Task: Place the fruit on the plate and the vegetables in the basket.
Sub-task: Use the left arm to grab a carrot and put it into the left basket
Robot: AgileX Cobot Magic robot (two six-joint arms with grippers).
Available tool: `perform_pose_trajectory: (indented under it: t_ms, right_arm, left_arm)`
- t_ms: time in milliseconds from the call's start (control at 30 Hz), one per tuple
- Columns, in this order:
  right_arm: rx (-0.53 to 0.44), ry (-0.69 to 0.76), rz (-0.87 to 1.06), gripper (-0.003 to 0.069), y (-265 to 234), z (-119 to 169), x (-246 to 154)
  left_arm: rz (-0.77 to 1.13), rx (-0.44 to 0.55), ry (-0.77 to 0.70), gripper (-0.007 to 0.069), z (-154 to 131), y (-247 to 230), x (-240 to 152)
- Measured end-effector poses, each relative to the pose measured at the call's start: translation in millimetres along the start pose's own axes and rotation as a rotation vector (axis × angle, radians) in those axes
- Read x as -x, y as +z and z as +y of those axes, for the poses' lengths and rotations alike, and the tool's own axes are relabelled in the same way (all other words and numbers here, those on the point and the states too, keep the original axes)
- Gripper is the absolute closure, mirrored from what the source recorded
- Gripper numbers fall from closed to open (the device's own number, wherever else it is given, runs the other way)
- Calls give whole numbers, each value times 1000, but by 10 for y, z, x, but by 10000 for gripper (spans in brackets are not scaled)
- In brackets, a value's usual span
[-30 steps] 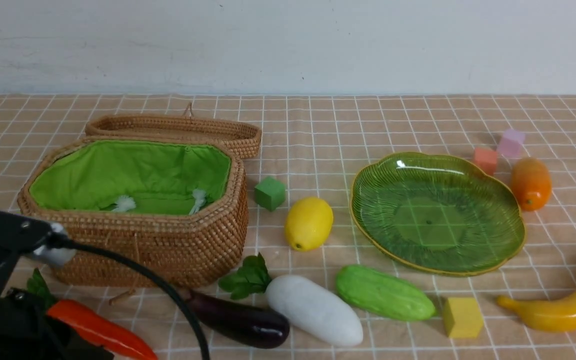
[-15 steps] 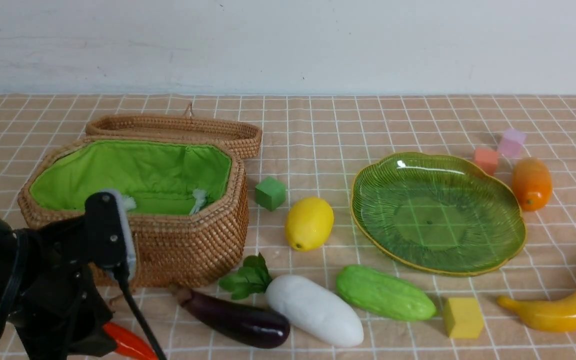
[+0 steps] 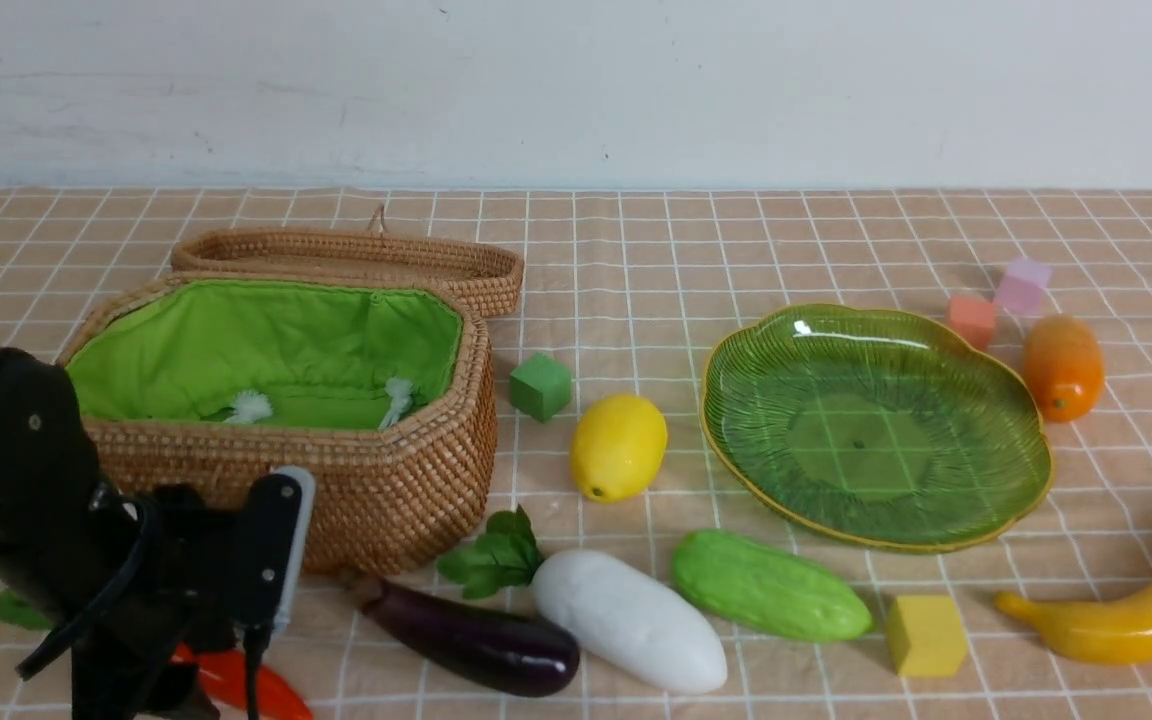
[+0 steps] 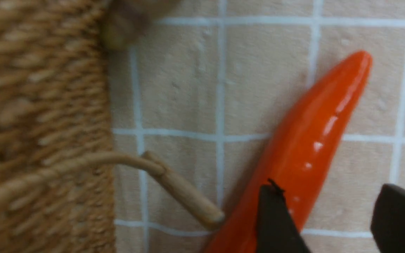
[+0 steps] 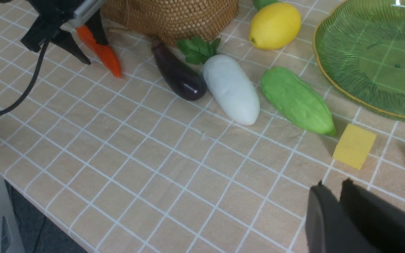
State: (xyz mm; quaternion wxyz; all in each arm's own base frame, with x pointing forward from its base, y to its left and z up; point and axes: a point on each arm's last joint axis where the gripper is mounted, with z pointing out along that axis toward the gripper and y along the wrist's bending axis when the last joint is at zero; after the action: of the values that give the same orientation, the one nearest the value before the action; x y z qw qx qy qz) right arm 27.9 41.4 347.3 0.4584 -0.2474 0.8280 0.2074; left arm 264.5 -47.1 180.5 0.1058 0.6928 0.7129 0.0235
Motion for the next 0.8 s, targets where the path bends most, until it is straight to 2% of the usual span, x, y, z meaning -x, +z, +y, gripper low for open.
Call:
perform_pose_trajectory:
  t_ms: [133, 167, 367, 467, 667, 800]
  right_arm:
    - [0, 0, 0, 571, 0, 0, 0]
    - [0, 0, 0, 571, 0, 0, 0]
    - [0, 0, 0, 571, 0, 0, 0]
    - [0, 0, 0, 571, 0, 0, 0]
    - [0, 0, 0, 569, 0, 0, 0]
    - [0, 0, 1, 569, 0, 0, -1]
  left_arm:
    - [18, 2, 19, 349, 39, 47, -14]
    - [34, -23, 29, 375, 33, 89, -29]
    - [50, -31, -16, 400, 42, 104, -39]
    - [52, -30, -23, 365, 43, 104, -40]
    - [90, -101, -6, 202, -30, 201, -86]
    - [90, -87, -3, 190, -16, 206, -86]
